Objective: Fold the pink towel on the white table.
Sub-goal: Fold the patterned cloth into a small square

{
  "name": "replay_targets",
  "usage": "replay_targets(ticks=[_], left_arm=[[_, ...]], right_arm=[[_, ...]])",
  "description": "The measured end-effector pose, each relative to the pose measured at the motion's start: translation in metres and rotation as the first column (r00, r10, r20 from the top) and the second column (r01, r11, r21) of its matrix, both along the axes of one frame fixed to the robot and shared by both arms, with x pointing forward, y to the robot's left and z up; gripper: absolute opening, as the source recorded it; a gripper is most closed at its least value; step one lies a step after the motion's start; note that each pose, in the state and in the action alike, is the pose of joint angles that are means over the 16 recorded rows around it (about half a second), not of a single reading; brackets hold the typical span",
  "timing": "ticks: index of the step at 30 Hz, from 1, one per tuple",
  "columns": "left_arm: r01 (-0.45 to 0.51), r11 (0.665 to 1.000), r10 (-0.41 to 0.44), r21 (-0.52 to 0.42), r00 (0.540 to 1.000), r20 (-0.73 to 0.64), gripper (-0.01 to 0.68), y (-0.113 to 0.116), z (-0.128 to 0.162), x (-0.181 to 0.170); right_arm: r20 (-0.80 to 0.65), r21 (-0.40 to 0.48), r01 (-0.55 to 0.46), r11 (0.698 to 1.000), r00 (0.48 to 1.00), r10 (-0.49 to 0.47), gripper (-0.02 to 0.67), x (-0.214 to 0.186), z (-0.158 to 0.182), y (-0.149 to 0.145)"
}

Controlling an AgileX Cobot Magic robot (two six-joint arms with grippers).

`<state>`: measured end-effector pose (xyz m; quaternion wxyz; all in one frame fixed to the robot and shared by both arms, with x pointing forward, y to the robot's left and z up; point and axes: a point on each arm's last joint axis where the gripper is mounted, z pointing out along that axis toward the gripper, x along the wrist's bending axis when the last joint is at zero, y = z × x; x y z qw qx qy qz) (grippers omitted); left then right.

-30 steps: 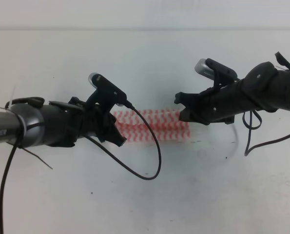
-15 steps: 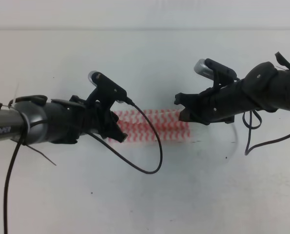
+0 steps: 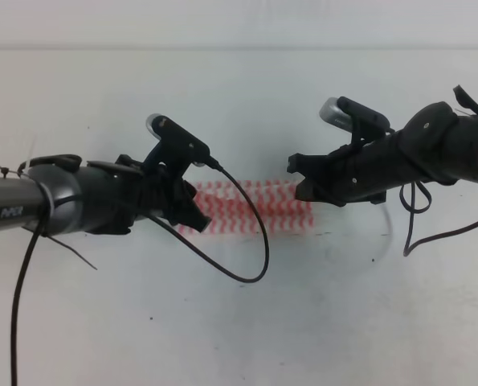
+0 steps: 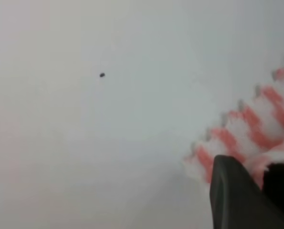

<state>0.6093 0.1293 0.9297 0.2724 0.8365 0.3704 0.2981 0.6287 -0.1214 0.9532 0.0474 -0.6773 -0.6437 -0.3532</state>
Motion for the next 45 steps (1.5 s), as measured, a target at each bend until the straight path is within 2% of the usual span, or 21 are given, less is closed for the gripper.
replay_targets(ticks=[12, 26, 37, 45], left_arm=[[-0.01, 1.0, 0.01, -0.012, 0.999, 0.045, 0.14, -0.003, 0.012, 0.009], [-0.057, 0.998, 0.054, 0.027, 0.992, 0.11, 0.139, 0.002, 0.029, 0.014], [-0.091, 0.99, 0.103, -0.103, 0.988, 0.116, 0.139, 0.0, 0.055, 0.008], [-0.087, 0.981, 0.1, -0.172, 0.993, 0.069, 0.139, -0.004, 0.052, 0.001]], right_arm=[[0.002, -0.001, 0.0, 1.0, 1.0, 0.0, -0.015, 0.0, 0.0, 0.0], [0.003, -0.003, 0.0, 1.0, 1.0, 0.0, -0.015, 0.0, 0.0, 0.0], [0.003, -0.006, -0.002, 1.0, 1.0, 0.002, -0.015, 0.0, -0.001, 0.0], [0.005, -0.007, -0.002, 1.0, 1.0, 0.002, -0.015, 0.0, -0.001, 0.0]])
